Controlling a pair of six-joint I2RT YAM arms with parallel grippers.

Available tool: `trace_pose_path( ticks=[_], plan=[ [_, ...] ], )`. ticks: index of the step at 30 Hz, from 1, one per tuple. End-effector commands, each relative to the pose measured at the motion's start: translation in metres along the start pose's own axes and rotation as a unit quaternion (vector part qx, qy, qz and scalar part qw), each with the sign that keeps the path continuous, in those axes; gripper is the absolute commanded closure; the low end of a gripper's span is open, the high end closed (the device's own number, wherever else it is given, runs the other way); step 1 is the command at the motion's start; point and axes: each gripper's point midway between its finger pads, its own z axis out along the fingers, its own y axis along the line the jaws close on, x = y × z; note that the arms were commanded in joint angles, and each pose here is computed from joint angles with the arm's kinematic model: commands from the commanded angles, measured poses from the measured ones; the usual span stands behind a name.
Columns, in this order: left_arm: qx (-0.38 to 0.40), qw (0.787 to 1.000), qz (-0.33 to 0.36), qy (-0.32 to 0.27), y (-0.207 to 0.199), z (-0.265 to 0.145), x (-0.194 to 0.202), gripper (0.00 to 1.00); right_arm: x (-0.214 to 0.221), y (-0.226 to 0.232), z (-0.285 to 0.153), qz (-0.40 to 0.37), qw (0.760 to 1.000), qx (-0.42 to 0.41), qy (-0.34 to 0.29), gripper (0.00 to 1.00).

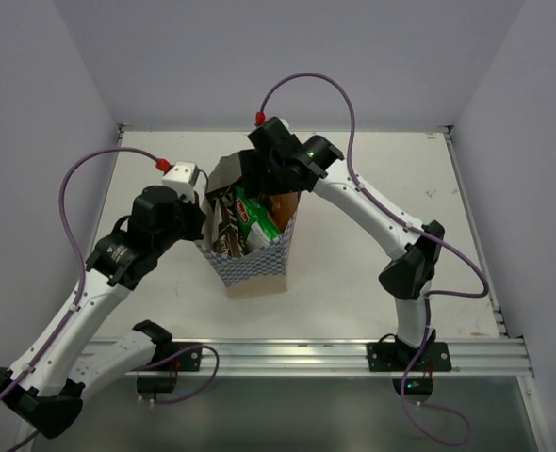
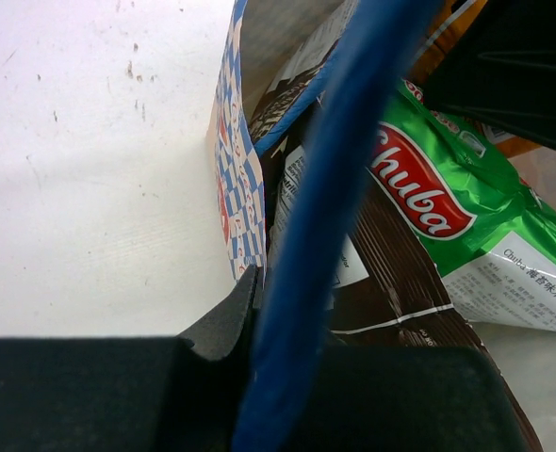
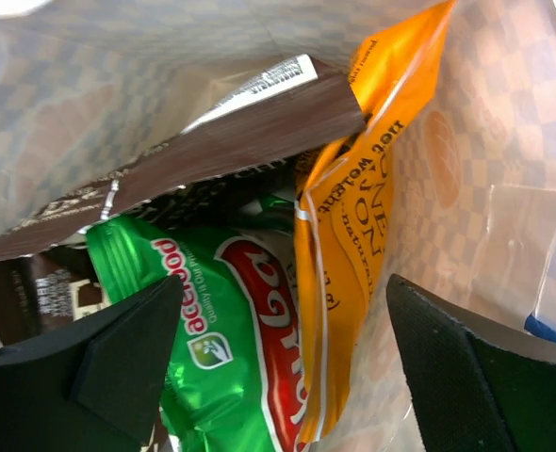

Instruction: Take the snacks out of the paper bag

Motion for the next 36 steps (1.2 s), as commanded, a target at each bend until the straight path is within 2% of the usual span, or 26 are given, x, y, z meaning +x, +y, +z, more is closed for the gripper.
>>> trace_pose_path(
  ticks=[1, 5, 12, 18, 21, 24, 25, 32, 36],
  plan=[
    [-0.002, 0.999, -0.004, -0.037, -0.002, -0.009, -0.029, 1.0, 0.002, -0.009, -0.002, 0.006, 1.0, 0.016, -0.002, 0.11],
    [-0.007, 0.999, -0.001, -0.045, -0.002, -0.008, -0.039, 1.0, 0.006, -0.014, -0.001, 0.007, 1.0, 0.019, -0.003, 0.2],
    [-0.011, 0.999, 0.005, -0.039, 0.0, -0.004, -0.035, 1.0, -0.004, -0.023, 0.002, 0.021, 0.999, 0.021, -0.015, 0.3],
    [-0.019, 0.999, 0.001, -0.031, 0.003, 0.004, -0.024, 1.0, -0.002, -0.018, 0.006, 0.021, 1.0, 0.009, -0.01, 0.46],
    [-0.025, 0.999, -0.003, -0.028, 0.005, 0.006, -0.021, 0.99, -0.009, -0.013, -0.006, 0.023, 1.0, -0.004, -0.02, 0.41],
    [-0.025, 0.999, -0.005, -0.029, 0.005, 0.006, -0.019, 0.97, -0.024, -0.009, -0.027, 0.029, 0.998, -0.024, -0.045, 0.26],
    [-0.026, 0.999, -0.006, -0.028, 0.005, 0.007, -0.018, 0.96, -0.028, -0.01, -0.032, 0.031, 0.998, -0.024, -0.053, 0.25],
    [-0.027, 0.999, -0.009, -0.03, 0.006, 0.008, -0.018, 0.92, -0.05, -0.02, -0.051, 0.041, 0.994, -0.004, -0.1, 0.25],
    [-0.028, 0.999, -0.009, -0.028, 0.006, 0.008, -0.017, 0.91, -0.043, -0.026, -0.033, 0.041, 0.996, 0.007, -0.081, 0.27]
  ],
)
